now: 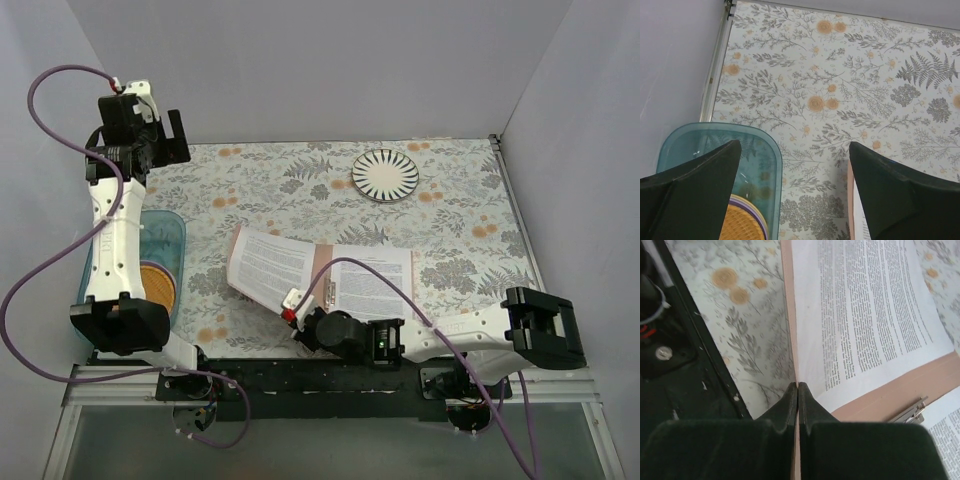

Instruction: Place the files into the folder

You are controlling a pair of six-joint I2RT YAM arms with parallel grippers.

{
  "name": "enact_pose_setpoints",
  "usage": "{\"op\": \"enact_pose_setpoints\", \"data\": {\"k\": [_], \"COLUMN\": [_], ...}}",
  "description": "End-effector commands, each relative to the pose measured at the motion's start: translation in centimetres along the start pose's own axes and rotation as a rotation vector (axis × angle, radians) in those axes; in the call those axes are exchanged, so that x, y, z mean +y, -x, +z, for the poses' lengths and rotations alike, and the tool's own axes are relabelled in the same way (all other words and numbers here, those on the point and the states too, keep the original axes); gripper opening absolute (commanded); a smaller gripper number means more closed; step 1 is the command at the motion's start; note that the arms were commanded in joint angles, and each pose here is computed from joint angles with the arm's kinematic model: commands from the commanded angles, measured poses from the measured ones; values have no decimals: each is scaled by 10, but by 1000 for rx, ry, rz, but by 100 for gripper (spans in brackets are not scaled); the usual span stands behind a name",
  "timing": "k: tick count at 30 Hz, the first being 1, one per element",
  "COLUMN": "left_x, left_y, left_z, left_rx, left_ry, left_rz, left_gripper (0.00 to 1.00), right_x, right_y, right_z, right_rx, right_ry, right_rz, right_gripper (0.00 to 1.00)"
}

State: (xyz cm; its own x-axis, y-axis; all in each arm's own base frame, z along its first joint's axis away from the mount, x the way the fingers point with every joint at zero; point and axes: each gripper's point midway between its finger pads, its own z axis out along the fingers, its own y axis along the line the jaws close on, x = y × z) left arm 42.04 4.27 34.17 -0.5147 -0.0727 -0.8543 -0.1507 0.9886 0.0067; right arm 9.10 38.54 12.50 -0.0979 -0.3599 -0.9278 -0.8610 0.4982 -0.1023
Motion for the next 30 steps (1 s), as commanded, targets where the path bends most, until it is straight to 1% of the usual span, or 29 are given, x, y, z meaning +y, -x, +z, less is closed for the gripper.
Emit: {"op": "enact_pose_setpoints", "data": {"k": [1, 2, 4, 5, 6, 7, 8, 9, 10, 11, 12, 13, 14, 15, 16, 17, 19, 20, 21, 22, 23, 24, 25, 26, 27, 28, 29, 30], "left_x": [-6, -3, 4, 6, 7, 10, 11, 11, 11, 11, 10, 9, 8, 6, 6, 5, 5, 4, 3, 2, 1, 1, 1, 1, 0, -2, -4, -6], "left_y": [-10, -13, -16, -18, -18, -17, -19, -19, -18, -17, -17, -19, -19, -21, -21, -22, -24, -26, -25, -26, -27, -28, -28, -28, -30, -32, -37, -42], "left_z": [-10, -12, -18, -20, -22, -25, -27, -28, -30, -32, -33, -33, -35, -35, -36, -36, -36, -37, -37, -37, -37, -37, -36, -37, -35, -35, -35, -33], "left_rx": [11, 20, 16, 17, 15, 13, 21, 21, 19, 14, 13, 17, 19, 24, 25, 32, 39, 46, 42, 46, 52, 55, 56, 59, 66, 72, 93, 113], "left_ry": [-102, -101, -96, -92, -91, -90, -93, -95, -97, -99, -105, -108, -112, -121, -126, -129, -134, -136, -141, -146, -150, -155, -153, -155, -159, -175, -186, -203], "left_rz": [-83, -84, -87, -89, -87, -91, -92, -92, -89, -88, -87, -87, -89, -91, -91, -91, -92, -92, -91, -89, -90, -89, -88, -87, -84, -77, -73, -70], "left_gripper": [90, 89, 89, 89, 89, 89, 89, 88, 88, 88, 88, 88, 88, 88, 87, 87, 86, 85, 85, 84, 84, 84, 84, 84, 84, 84, 83, 83], "right_x": [41, 56, 60, 57, 53, 45, 35, 24, 15, -5, -15, -26, -48, -53, -60, -72, -84, -86, -89, -92, -92, -95, -96, -95, -95, -90, -87, -85], "right_y": [80, 95, 95, 103, 89, 87, 99, 50, 52, 64, 22, 12, 11, 5, -11, -11, -20, -21, -32, -28, -26, -45, -55, -42, -52, -58, -49, -54], "right_z": [14, 14, 13, 4, -2, -7, -27, -33, -44, -63, -67, -71, -80, -82, -83, -88, -91, -92, -93, -94, -94, -95, -93, -94, -95, -90, -88, -88], "right_rx": [-141, -154, -133, -160, -143, -171, -224, -164, -234, -333, -288, -290, -326, -318, -290, -310, -293, -290, -248, -258, -249, -169, -128, -119, -60, -8, 4, 50], "right_ry": [250, 321, 347, 350, 346, 316, 302, 269, 253, 204, 164, 117, 27, 1, -41, -94, -173, -191, -225, -248, -260, -318, -372, -379, -411, -423, -416, -432], "right_rz": [-12, -23, -31, -24, -9, 29, 140, 174, 257, 353, 456, 506, 579, 656, 669, 717, 808, 841, 842, 917, 928, 899, 952, 958, 923, 895, 880, 856], "right_gripper": [1, 1, 1, 1, 1, 1, 1, 1, 1, 1, 1, 1, 1, 1, 1, 1, 1, 1, 1, 1, 1, 1, 1, 1, 1, 6, 15, 34]}}
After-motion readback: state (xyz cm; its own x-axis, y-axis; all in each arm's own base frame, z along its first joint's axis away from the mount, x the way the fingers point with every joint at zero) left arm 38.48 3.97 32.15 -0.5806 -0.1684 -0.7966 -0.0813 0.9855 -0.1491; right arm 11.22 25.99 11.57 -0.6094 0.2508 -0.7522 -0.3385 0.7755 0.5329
